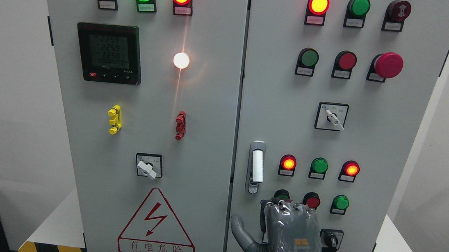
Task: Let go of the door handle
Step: 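Lift the right hand up alongside the silver door handle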
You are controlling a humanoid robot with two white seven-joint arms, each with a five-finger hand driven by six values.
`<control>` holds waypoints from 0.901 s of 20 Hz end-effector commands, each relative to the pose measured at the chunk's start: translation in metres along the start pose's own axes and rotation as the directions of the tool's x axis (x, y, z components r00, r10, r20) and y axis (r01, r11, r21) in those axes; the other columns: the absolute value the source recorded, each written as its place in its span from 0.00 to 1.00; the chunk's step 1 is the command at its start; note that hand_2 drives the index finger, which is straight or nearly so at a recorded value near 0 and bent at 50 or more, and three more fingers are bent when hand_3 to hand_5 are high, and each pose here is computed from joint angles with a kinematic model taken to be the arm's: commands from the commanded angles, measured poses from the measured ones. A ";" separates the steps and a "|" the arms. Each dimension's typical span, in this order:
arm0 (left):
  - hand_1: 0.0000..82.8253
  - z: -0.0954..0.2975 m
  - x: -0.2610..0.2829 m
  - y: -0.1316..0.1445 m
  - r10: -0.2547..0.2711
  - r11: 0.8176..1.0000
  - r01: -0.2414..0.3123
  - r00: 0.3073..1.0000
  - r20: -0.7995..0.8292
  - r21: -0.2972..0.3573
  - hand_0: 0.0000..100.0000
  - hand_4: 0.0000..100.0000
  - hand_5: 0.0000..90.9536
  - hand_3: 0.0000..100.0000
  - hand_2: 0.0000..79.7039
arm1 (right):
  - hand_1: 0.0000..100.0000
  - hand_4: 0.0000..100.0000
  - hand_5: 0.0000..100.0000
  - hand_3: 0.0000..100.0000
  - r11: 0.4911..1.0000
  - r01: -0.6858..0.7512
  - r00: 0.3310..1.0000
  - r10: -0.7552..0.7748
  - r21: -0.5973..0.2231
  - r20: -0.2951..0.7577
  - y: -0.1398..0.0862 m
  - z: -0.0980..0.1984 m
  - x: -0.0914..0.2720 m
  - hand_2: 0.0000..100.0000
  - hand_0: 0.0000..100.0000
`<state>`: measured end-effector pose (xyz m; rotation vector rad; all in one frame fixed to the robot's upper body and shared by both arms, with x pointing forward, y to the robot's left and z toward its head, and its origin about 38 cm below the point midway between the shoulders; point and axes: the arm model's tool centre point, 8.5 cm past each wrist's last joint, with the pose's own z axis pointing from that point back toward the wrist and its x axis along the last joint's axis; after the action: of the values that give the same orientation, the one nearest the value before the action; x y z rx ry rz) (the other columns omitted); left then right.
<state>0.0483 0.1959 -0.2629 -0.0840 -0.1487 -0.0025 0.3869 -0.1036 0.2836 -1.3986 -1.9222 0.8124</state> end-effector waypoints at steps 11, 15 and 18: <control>0.67 0.000 0.000 0.000 0.000 1.000 0.000 1.000 -0.001 -0.001 0.12 0.00 0.00 0.00 0.00 | 0.25 1.00 1.00 1.00 0.999 -0.037 0.999 0.037 -0.035 -0.016 -0.015 -0.027 -0.005 0.99 0.23; 0.67 0.000 0.000 0.000 0.000 1.000 0.000 1.000 -0.001 -0.001 0.12 0.00 0.00 0.00 0.00 | 0.25 1.00 1.00 1.00 0.997 -0.061 0.998 0.060 -0.037 -0.019 -0.015 -0.030 -0.006 1.00 0.23; 0.67 0.000 0.000 0.000 0.000 1.000 0.000 1.000 -0.001 -0.001 0.12 0.00 0.00 0.00 0.00 | 0.24 1.00 1.00 1.00 0.997 -0.066 0.998 0.066 -0.034 -0.017 -0.013 -0.032 -0.006 1.00 0.24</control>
<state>0.0483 0.1959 -0.2629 -0.0840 -0.1487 -0.0023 0.3999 -0.1078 0.3122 -1.4732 -1.9115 0.7899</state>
